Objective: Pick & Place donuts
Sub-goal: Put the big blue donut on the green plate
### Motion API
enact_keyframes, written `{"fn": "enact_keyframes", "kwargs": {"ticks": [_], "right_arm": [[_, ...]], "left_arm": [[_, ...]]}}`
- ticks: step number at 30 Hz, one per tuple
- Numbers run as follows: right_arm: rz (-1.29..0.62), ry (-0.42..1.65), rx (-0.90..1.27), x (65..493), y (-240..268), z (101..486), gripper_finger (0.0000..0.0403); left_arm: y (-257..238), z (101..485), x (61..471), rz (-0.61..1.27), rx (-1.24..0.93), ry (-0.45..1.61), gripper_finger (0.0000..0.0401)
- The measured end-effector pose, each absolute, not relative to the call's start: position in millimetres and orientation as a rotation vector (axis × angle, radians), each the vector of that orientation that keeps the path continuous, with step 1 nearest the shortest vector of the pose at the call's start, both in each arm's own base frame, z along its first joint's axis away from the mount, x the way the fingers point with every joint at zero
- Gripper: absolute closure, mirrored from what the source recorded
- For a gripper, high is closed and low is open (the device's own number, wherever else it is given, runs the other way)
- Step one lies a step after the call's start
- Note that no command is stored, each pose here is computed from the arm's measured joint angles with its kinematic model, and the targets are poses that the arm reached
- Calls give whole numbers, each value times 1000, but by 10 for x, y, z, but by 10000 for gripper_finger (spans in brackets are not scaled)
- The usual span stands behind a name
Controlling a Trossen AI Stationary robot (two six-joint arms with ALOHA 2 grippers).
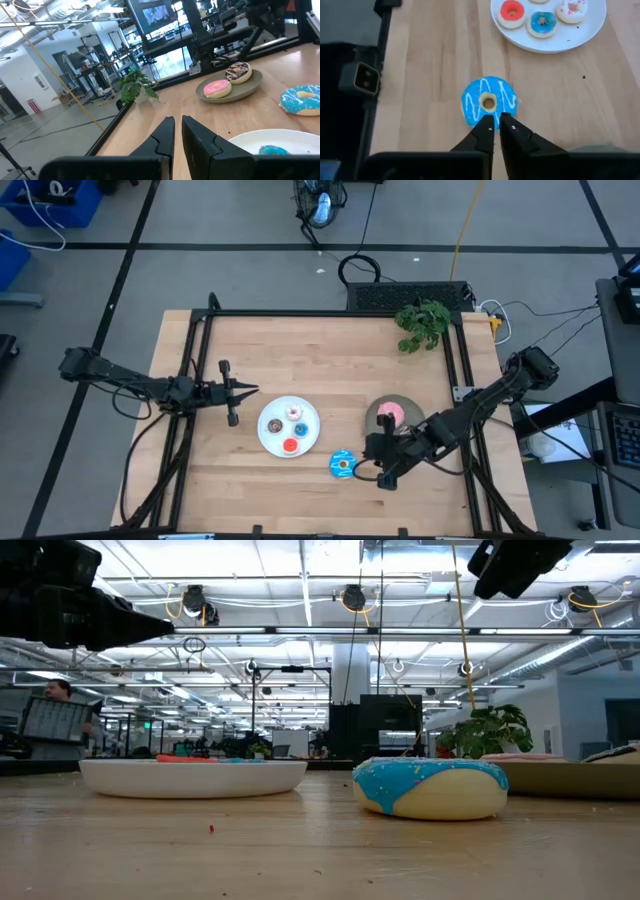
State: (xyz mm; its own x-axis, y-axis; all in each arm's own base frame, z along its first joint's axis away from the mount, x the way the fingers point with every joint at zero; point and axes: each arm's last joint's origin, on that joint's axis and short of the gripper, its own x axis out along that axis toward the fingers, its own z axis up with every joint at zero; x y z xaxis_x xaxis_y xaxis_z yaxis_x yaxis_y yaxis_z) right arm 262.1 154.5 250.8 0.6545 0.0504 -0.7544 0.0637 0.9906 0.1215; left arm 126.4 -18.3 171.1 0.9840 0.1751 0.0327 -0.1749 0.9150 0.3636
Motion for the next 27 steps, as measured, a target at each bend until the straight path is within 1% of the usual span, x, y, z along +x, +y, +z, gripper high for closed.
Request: {"fn": "enact_keyframes", "kwargs": {"ticks": [4,15,21,27], "right_arm": [[-18,854,177,2645,1520,2513,379],[-13,832,246,2660,1540,2512,402],[15,787,233,2670,1511,2344,402],[7,799,212,2646,1456,2202,402]], "left_arm": [[-183,1712,1264,180,374,0,359],[-183,1711,1264,180,371,1,359],[-183,1711,1264,180,372,1,359],[-183,1711,1264,180,372,1,359]]}}
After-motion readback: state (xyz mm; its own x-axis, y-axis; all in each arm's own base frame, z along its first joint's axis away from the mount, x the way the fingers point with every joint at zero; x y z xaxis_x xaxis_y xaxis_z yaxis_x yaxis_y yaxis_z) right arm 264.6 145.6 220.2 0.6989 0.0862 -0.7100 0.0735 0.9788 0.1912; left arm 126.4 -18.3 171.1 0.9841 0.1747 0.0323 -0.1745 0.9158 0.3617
